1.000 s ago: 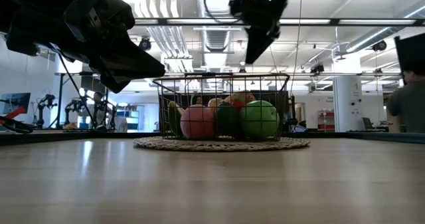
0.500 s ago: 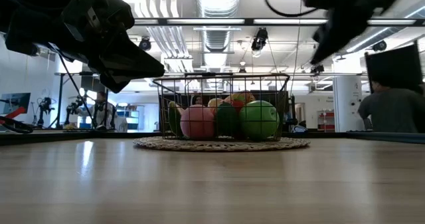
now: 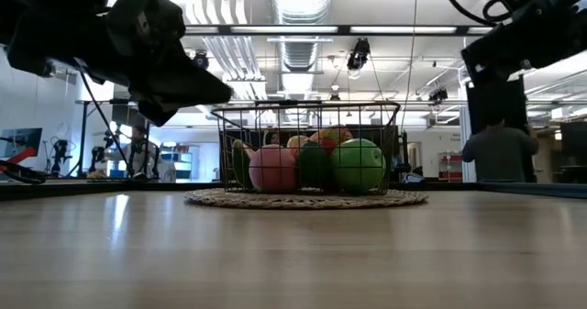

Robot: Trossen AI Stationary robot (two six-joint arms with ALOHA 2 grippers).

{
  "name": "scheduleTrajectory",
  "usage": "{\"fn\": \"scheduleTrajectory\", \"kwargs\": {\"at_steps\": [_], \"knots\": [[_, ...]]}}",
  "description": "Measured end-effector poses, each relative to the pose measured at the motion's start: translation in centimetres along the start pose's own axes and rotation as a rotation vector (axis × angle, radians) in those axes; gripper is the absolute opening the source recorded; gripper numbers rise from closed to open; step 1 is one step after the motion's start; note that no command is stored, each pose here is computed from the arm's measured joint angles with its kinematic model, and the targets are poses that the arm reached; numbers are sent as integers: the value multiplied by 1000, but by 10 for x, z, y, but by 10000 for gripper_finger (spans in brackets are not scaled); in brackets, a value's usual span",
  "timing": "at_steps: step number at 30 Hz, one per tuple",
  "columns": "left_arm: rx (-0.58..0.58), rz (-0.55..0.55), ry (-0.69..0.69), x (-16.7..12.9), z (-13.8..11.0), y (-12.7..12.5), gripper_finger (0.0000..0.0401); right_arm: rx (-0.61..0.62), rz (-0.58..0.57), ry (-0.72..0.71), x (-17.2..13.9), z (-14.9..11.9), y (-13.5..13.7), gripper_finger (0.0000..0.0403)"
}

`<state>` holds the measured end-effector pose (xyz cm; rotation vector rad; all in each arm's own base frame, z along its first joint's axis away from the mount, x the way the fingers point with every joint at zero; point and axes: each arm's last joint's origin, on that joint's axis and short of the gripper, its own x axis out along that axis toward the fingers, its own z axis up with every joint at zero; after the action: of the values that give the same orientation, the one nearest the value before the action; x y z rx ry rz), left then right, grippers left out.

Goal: Build produce basket
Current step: Return to Home Position

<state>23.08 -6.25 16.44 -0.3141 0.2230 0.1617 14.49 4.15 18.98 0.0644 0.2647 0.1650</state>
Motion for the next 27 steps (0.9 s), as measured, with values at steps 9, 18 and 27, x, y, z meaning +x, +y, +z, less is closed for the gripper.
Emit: {"fn": "scheduleTrajectory", "kwargs": {"at_steps": [9,18,27], "knots": [[-27,18,-70,0,6,0,38,10,-40,-73,-11,-16,-23,9],[-28,23,-73,0,7,0,38,-12,-52,-176,-23,-17,-28,9],[-29,24,-77,0,8,0,38,-8,-35,-265,-32,-27,-27,8]]}}
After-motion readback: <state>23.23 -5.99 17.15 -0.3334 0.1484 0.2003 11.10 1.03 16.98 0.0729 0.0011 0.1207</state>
